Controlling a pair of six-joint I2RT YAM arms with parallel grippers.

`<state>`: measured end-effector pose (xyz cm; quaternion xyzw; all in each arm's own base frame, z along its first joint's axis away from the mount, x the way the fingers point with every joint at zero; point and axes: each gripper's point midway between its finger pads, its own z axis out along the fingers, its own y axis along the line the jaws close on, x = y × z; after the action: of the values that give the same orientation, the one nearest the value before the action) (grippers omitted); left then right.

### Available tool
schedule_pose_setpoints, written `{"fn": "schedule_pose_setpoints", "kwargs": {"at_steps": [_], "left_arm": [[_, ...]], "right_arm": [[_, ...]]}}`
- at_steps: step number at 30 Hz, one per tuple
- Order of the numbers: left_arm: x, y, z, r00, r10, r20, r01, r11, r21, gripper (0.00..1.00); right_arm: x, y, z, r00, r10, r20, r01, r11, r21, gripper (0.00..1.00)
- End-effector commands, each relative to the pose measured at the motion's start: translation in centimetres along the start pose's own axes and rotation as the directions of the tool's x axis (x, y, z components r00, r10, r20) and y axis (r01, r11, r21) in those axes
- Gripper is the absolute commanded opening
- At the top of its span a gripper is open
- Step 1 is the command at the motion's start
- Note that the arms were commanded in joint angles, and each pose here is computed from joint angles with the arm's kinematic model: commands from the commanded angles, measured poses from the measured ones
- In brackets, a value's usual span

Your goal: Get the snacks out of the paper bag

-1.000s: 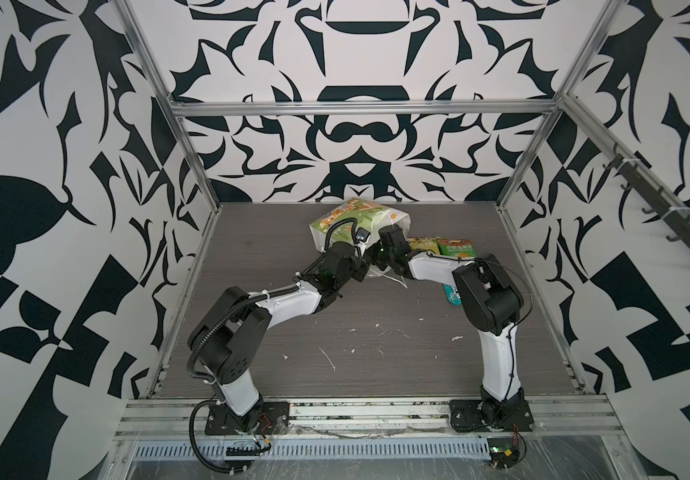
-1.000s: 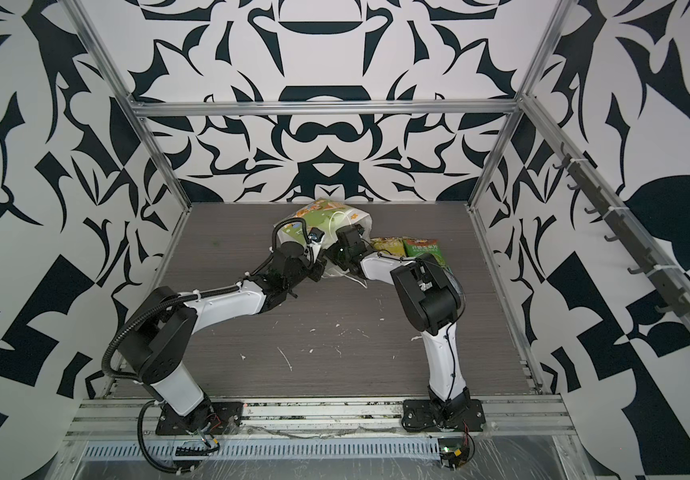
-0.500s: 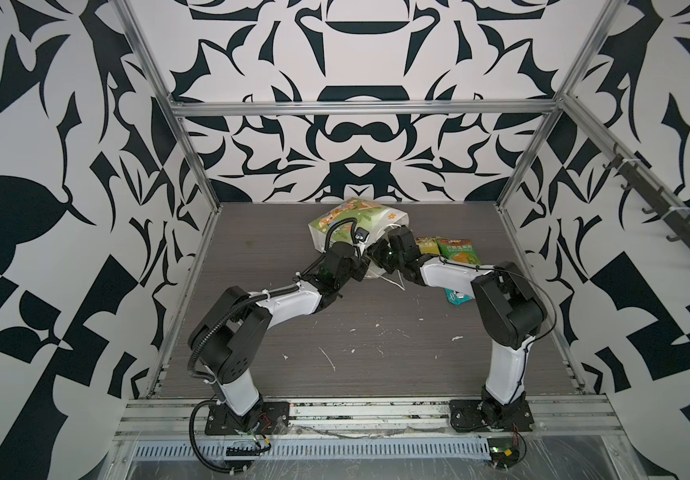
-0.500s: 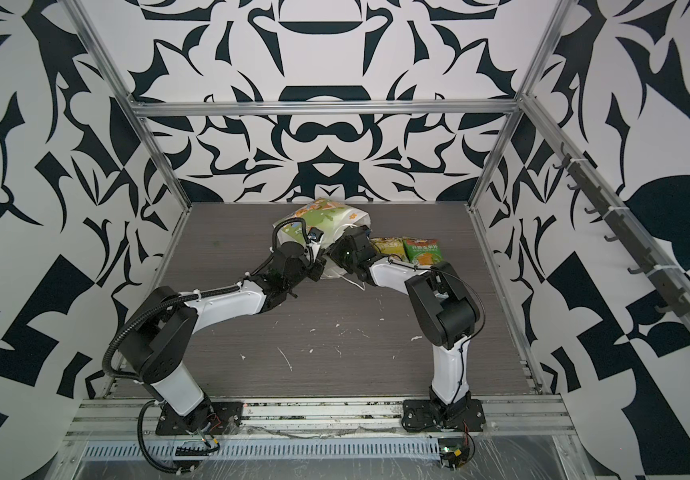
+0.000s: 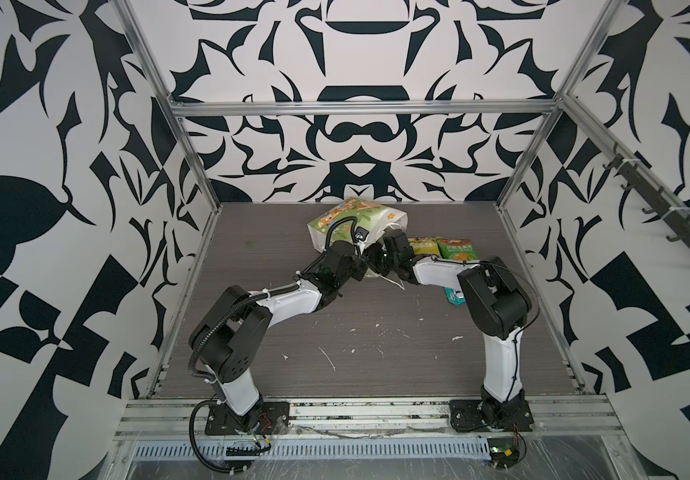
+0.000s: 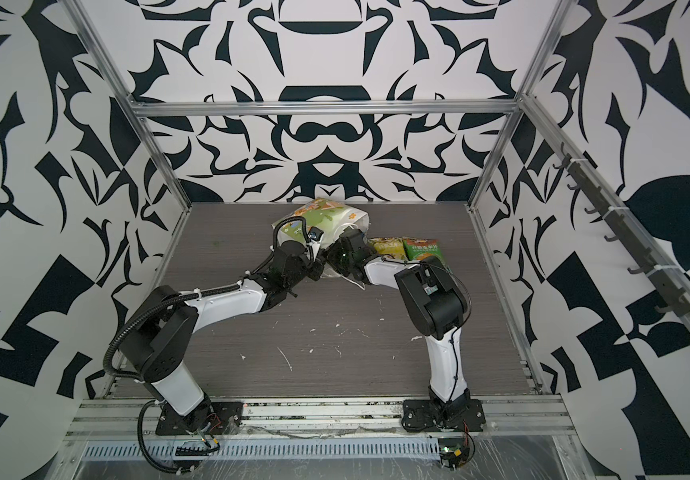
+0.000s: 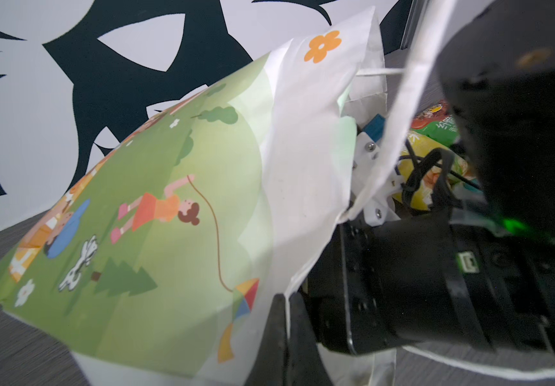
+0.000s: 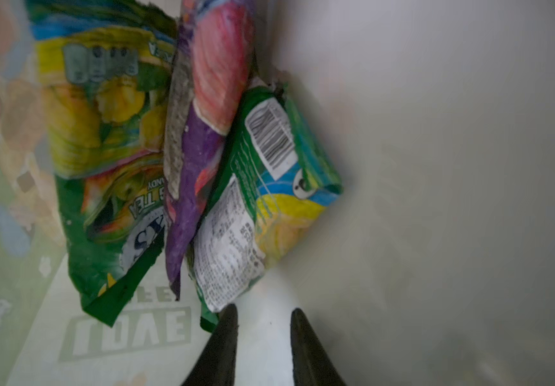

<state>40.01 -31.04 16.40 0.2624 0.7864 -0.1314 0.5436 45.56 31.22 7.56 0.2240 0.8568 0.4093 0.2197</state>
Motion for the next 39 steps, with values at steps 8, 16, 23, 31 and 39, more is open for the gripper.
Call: {"fn": "schedule_pose_setpoints", "kwargs": {"at_steps": [8, 16, 23, 31, 39], "left_arm": [[-0.8, 0.2, 0.4, 1.0, -0.021, 0.003, 0.021, 1.0, 0.005, 0.0], [-0.8, 0.1, 0.5, 1.0, -0.03, 0.005, 0.03, 0.999, 0.012, 0.0], [-0.6, 0.2, 0.4, 1.0, -0.029, 0.004, 0.029, 1.0, 0.005, 0.0], [0.0, 0.7, 0.3, 1.0, -0.03, 0.0, 0.03, 0.999, -0.021, 0.0], [0.6, 1.5, 0.3, 0.999, -0.04, -0.012, 0.04, 0.998, -0.052, 0.0]], "right_arm": [[-0.3, 5.2, 1.6, 1.0, 0.007, -0.004, -0.008, 0.991, -0.135, 0.43], [-1.9, 5.0, 2.8, 0.986, 0.108, 0.126, -0.087, 0.982, -0.165, 0.32], [-2.9, 5.6, 2.6, 0.973, 0.131, 0.188, -0.093, 0.976, -0.199, 0.12], [-2.5, 6.2, 0.5, 0.978, 0.091, 0.186, -0.053, 0.979, -0.198, 0.0], [-2.2, 6.1, -1.7, 0.983, 0.063, 0.171, -0.028, 0.979, -0.204, 0.0]]}}
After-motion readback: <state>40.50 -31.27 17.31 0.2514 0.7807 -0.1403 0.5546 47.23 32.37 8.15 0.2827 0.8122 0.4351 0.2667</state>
